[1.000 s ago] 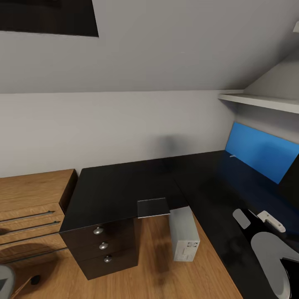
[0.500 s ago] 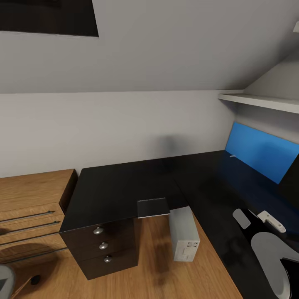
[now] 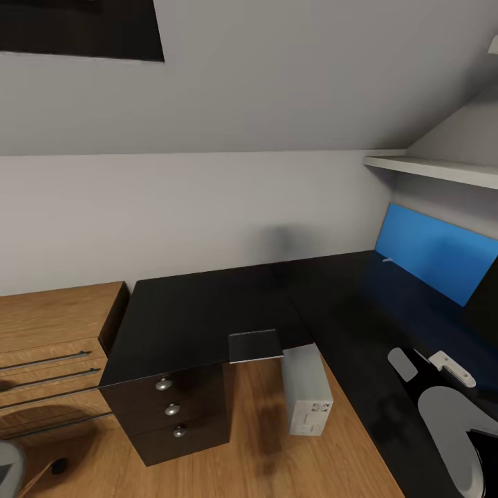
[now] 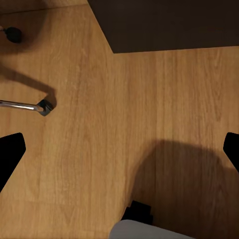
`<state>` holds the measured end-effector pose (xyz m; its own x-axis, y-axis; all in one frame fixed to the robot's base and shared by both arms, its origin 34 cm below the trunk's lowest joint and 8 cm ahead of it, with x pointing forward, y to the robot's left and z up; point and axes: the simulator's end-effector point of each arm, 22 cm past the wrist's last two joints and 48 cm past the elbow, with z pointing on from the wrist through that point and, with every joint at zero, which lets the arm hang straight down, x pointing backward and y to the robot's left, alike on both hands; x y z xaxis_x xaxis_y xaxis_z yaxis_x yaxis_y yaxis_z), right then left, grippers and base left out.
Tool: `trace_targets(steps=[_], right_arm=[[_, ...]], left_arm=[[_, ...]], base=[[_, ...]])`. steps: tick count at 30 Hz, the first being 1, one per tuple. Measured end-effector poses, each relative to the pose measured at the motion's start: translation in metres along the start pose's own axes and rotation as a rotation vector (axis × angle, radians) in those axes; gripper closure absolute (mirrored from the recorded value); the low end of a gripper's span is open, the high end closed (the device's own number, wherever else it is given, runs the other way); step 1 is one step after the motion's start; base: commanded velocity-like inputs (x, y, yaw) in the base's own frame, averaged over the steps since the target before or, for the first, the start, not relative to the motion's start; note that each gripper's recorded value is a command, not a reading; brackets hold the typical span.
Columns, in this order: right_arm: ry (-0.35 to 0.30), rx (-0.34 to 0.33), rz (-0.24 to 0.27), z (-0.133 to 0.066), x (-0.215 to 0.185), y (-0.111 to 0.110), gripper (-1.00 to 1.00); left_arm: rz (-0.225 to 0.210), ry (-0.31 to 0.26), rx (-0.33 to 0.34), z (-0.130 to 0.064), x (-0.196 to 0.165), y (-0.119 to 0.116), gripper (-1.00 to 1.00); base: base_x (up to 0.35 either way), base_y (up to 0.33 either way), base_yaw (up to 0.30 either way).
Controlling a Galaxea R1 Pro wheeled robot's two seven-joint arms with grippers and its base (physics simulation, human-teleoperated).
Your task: In the bedroom, organize the workspace by keeping the computer under the desk, ensuring the monitor is on the desk, placing the keyboard on the desk next to the monitor, placing the mouse on the desk next to the keyboard, moving the folder from the swivel chair onto the desk next to the mouse, stacking the notebook on top of the folder with the pen on top of the notebook, and positioning the swivel chair next to the desk.
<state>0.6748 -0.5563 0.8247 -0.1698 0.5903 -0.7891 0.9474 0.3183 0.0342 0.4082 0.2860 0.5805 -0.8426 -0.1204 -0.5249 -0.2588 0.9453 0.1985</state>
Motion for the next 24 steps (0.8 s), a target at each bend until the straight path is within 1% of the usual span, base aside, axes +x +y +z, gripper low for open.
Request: trace_targets(steps=[12,18,24], right_arm=[[0.000,0.000,-0.001,0.0000,0.0001,-0.0002,1.00],[0.000,0.017,-0.001,0.0000,0.0001,-0.0038,1.00],[-0.001,0.020,-0.001,0.0016,0.0020,-0.0042,1.00]], left_arm=[[0.000,-0.001,-0.001,0.0001,0.0000,0.0007,-1.00],[0.001,-0.002,0.000,0.0001,-0.0005,0.0003,-1.00],[0.003,-0.004,0.002,0.0020,0.0003,-0.0018,-1.00]], base=[[0.000,0.000,0.000],[0.000,0.000,0.000],[0.000,0.000,0.000]])
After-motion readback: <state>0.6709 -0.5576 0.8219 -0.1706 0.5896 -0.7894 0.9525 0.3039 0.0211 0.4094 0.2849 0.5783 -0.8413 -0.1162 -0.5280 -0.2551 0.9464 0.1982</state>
